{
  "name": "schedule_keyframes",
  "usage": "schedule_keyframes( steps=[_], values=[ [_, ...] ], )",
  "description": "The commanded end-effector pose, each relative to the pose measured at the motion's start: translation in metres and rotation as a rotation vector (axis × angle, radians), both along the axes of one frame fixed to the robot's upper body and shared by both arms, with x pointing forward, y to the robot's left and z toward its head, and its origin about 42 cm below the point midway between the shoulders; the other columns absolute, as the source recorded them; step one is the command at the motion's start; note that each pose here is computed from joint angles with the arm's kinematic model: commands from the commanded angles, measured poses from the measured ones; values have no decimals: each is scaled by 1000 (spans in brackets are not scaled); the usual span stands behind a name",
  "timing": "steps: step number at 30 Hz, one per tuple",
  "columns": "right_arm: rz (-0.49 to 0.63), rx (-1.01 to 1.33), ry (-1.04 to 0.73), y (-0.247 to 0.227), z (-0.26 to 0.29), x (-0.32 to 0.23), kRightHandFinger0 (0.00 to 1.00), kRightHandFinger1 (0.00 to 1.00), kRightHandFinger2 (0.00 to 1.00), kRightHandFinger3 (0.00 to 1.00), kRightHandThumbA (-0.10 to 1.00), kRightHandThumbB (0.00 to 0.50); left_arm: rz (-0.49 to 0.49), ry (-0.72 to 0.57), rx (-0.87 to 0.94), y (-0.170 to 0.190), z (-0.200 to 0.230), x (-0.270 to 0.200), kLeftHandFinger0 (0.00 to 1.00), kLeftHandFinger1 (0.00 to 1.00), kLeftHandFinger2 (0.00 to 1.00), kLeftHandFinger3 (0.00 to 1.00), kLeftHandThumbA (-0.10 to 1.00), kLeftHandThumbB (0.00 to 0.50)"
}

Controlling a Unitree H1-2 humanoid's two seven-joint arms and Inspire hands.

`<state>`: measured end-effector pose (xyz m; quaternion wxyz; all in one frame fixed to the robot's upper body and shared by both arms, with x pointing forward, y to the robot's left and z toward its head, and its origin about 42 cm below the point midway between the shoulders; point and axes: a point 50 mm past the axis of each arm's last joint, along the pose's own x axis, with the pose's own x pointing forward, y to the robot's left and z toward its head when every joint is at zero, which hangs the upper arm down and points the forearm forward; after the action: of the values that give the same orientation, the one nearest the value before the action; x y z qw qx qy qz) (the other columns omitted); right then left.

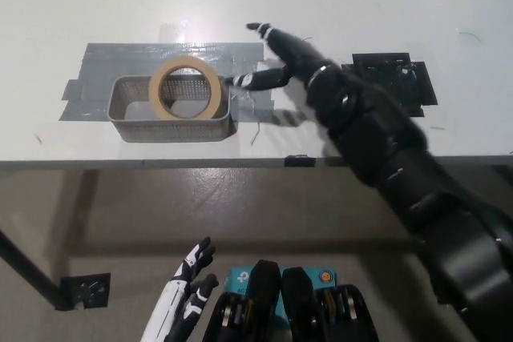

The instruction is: The robot picks the tape placed on the black area with right hand and places it in the small grey container.

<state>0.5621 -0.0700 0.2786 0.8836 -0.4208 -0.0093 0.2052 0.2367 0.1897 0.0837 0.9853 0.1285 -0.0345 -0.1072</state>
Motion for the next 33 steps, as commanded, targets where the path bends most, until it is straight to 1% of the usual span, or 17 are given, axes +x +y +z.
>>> schedule_keyframes(
  steps=[1,3,6,7,9,10,11,12,14,17,18,20,21,24,27,30,33],
  values=[
    [477,528,372,-37,186,-10,1000,1000,1000,1000,542,500,-9,-62,4,6,11,4,787,963,1000,1000,932,36],
    [512,584,374,-52,189,-11,1000,1000,1000,1000,507,500,-3,-57,1,6,11,3,784,965,1000,1000,932,43],
    [526,661,253,-77,192,-26,1000,1000,1000,1000,677,500,-1,-57,-5,7,10,1,793,978,1000,1000,942,48],
    [529,679,203,-85,192,-35,1000,1000,1000,1000,704,500,3,-53,-6,8,9,0,795,979,1000,1000,943,48],
    [551,679,80,-108,198,-60,1000,1000,1000,1000,996,500,10,-57,-17,10,11,6,828,1000,1000,1000,951,54],
    [545,708,-22,-127,193,-86,1000,1000,1000,1000,1000,463,16,-56,-26,11,12,6,877,1000,1000,1000,958,44],
    [543,716,-51,-130,191,-94,1000,1000,1000,1000,1000,464,18,-57,-22,14,12,6,883,1000,1000,1000,962,46],
    [555,729,-104,-145,183,-117,1000,1000,1000,1000,1000,464,22,-63,-16,17,12,9,937,1000,1000,1000,1000,64],
    [565,756,-168,-165,160,-160,1000,1000,1000,1000,1000,483,35,-54,-15,23,10,7,995,1000,1000,1000,1000,87],
    [547,788,-207,-189,122,-219,1000,1000,1000,1000,1000,500,49,-35,-36,25,9,12,1000,1000,1000,1000,1000,108],
    [553,795,-202,-188,118,-226,1000,1000,1000,1000,1000,500,54,-33,-40,26,8,11,1000,1000,1000,1000,1000,109],
    [525,846,-182,-198,78,-271,1000,1000,1000,1000,1000,485,63,-33,-54,25,6,13,1000,1000,1000,1000,1000,88],
    [522,844,-177,-199,69,-281,1000,1000,1000,1000,1000,482,67,-33,-57,24,5,14,1000,1000,1000,1000,1000,88],
    [466,880,-142,-199,38,-301,1000,1000,1000,1000,1000,498,67,-35,-69,23,5,20,1000,1000,1000,1000,1000,67],
    [418,962,-67,-201,5,-308,1000,1000,1000,1000,1000,498,68,-44,-80,25,8,28,1000,1000,1000,1000,1000,54],
    [354,1072,-33,-206,-16,-304,1000,1000,1000,1000,1000,469,66,-60,-83,24,11,37,1000,1000,1000,1000,1000,54],
    [227,1116,-49,-202,-47,-303,1000,1000,1000,1000,1000,419,64,-59,-83,24,12,35,1000,1000,1000,1000,1000,63]
  ],
)
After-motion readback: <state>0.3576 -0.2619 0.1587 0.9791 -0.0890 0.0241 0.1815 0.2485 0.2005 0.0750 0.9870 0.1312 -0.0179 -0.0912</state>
